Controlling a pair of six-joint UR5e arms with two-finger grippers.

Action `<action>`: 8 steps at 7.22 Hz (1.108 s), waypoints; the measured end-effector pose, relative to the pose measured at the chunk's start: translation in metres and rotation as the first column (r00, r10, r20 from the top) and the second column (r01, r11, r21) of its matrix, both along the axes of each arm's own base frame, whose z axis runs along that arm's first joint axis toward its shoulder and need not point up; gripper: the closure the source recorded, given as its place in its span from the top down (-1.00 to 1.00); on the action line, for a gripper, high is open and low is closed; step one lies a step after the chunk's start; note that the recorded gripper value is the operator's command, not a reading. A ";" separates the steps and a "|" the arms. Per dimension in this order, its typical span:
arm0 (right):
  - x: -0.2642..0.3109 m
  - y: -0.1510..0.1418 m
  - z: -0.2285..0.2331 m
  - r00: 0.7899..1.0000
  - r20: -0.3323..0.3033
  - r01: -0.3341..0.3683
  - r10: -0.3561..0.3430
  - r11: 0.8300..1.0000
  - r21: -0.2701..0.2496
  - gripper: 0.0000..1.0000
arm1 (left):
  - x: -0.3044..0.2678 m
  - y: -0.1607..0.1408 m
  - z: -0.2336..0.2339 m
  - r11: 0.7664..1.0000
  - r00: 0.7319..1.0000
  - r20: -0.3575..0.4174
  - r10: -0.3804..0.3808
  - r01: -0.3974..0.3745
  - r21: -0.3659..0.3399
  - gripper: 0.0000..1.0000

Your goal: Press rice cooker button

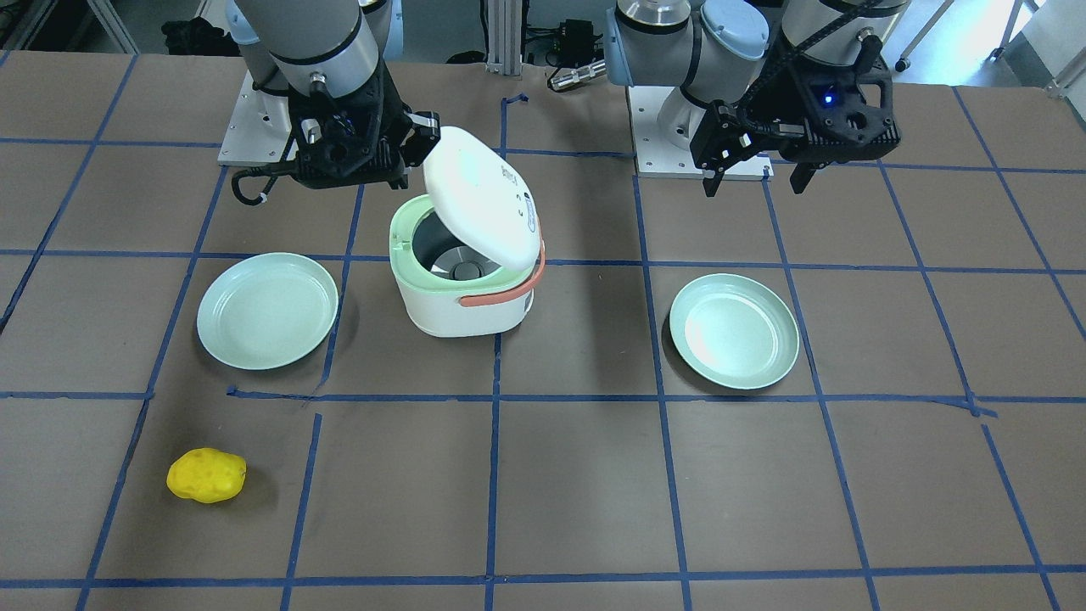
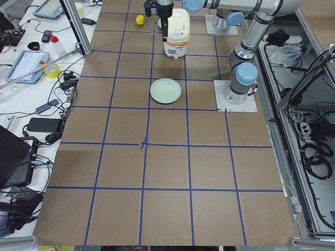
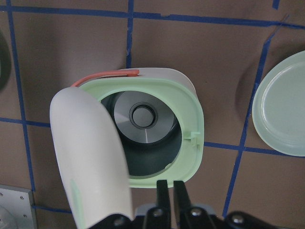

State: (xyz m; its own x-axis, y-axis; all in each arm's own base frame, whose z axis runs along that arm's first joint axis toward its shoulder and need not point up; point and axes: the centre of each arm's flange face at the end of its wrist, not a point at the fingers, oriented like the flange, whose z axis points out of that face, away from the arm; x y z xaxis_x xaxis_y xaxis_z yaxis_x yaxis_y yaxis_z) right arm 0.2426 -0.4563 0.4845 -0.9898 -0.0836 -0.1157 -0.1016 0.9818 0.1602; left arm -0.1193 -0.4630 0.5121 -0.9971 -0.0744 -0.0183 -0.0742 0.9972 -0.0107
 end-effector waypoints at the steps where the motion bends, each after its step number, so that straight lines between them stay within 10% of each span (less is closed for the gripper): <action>1: -0.005 -0.002 0.019 1.000 -0.023 0.000 -0.001 0.999 -0.034 0.99 | 0.000 0.000 0.000 1.000 1.000 0.000 0.000 0.000 0.000 1.00; 8: -0.081 -0.034 0.049 0.987 -0.101 0.114 -0.129 0.983 -0.148 1.00 | 0.000 0.000 0.000 1.000 1.000 0.000 0.000 0.000 0.000 1.00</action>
State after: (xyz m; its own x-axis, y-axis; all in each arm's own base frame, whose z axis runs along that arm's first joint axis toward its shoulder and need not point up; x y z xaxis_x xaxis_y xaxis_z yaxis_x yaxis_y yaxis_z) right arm 0.1614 -0.4908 0.5340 -0.9995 0.0302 -0.0018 0.0301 0.9993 0.0229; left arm -0.1193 -0.4630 0.5121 -0.9971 -0.0744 -0.0183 -0.0742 0.9972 -0.0107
